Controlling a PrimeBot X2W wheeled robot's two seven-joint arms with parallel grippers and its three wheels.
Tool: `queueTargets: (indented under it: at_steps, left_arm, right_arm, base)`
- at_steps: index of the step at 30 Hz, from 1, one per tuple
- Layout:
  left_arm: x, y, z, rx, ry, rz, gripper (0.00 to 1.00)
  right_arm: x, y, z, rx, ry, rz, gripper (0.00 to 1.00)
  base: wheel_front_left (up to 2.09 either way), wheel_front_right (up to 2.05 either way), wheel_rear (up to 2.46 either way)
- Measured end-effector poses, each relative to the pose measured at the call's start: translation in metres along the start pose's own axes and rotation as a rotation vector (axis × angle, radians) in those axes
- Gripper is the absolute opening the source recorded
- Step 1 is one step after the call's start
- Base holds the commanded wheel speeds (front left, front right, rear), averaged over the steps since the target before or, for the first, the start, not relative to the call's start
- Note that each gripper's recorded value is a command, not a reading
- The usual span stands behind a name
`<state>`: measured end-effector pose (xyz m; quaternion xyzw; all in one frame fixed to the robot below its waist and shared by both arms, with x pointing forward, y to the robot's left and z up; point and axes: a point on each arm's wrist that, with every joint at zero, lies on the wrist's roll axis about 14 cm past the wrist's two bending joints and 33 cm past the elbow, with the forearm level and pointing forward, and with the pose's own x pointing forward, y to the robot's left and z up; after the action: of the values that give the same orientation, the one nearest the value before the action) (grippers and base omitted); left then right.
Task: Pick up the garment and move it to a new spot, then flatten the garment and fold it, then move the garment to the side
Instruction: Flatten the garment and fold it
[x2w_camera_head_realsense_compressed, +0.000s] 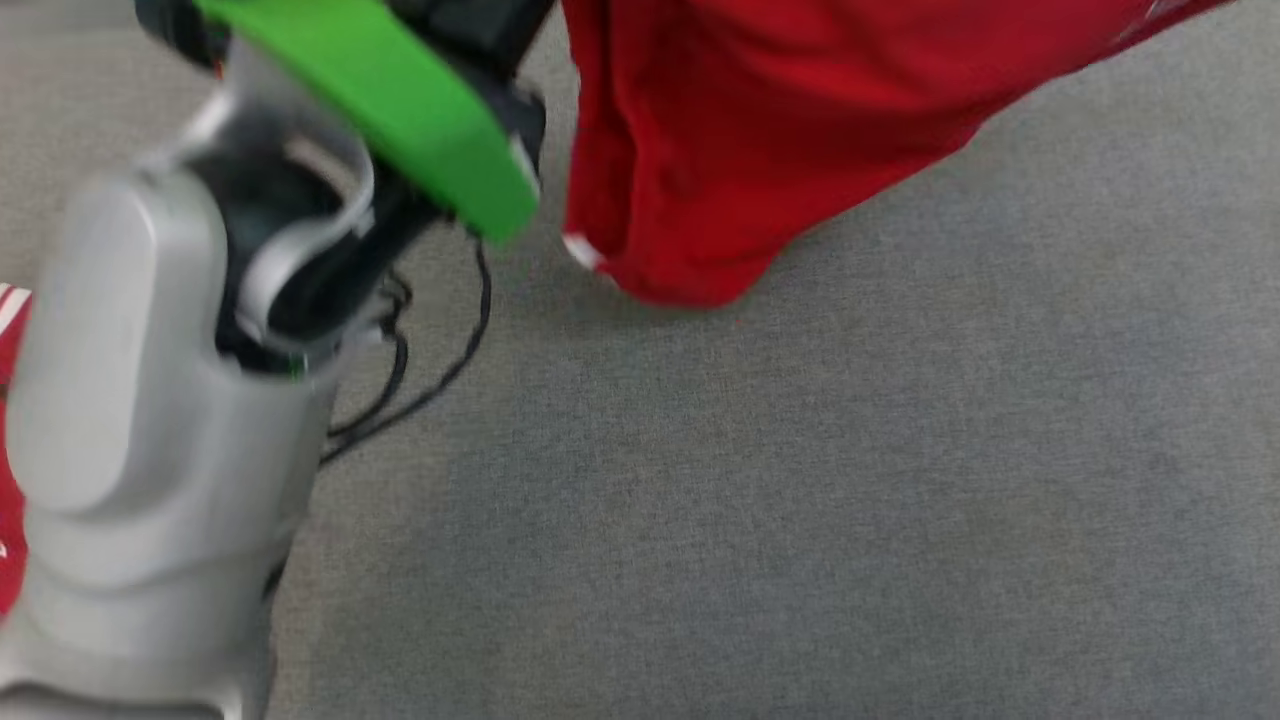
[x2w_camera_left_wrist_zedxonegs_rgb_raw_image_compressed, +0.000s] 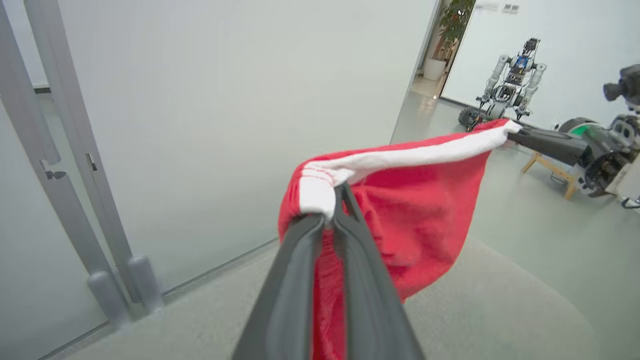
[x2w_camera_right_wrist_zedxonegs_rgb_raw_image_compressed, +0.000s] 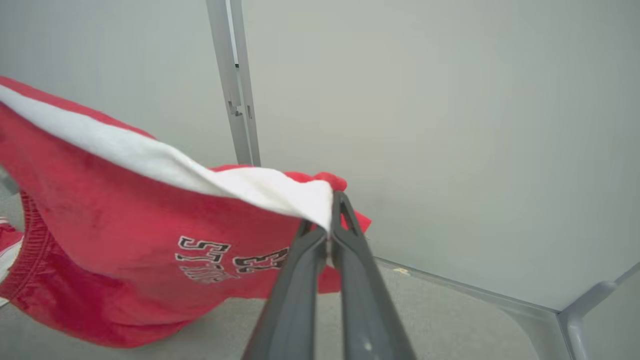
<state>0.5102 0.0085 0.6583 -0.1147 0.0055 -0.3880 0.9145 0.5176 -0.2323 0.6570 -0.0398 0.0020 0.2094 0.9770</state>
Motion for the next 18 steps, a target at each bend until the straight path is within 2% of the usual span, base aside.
queueTargets:
  at_steps: [4, 8, 11, 13, 15, 18]
  left_arm:
    - [0.059, 0.053, 0.042, 0.026, -0.091, 0.083, 0.0]
    - [0.094, 0.117, 0.035, 0.078, -0.145, 0.225, 0.0]
    - [0.112, 0.145, 0.036, 0.097, -0.215, 0.266, 0.0]
    - [0.12, 0.161, 0.018, 0.091, -0.225, 0.284, 0.0]
    - [0.124, 0.178, -0.017, 0.088, -0.208, 0.306, 0.0]
    - [0.121, 0.196, -0.079, 0.03, -0.127, 0.337, 0.0]
  right_arm:
    - [0.062, -0.028, 0.036, 0.042, -0.149, -0.057, 0.0]
    - [0.133, -0.042, 0.044, 0.055, -0.285, -0.134, 0.0]
    - [0.17, -0.043, 0.043, 0.059, -0.356, -0.16, 0.0]
    - [0.189, -0.039, 0.025, 0.055, -0.356, -0.159, 0.0]
    - [0.203, -0.039, -0.016, 0.047, -0.299, -0.164, 0.0]
    - [0.208, -0.035, -0.084, 0.057, -0.19, -0.163, 0.0]
  base:
    - [0.0, 0.0, 0.0]
    - [0.0, 0.0, 0.0]
    - [0.0, 0.0, 0.0]
    - [0.0, 0.0, 0.0]
    - [0.0, 0.0, 0.0]
    - [0.0, 0.0, 0.0]
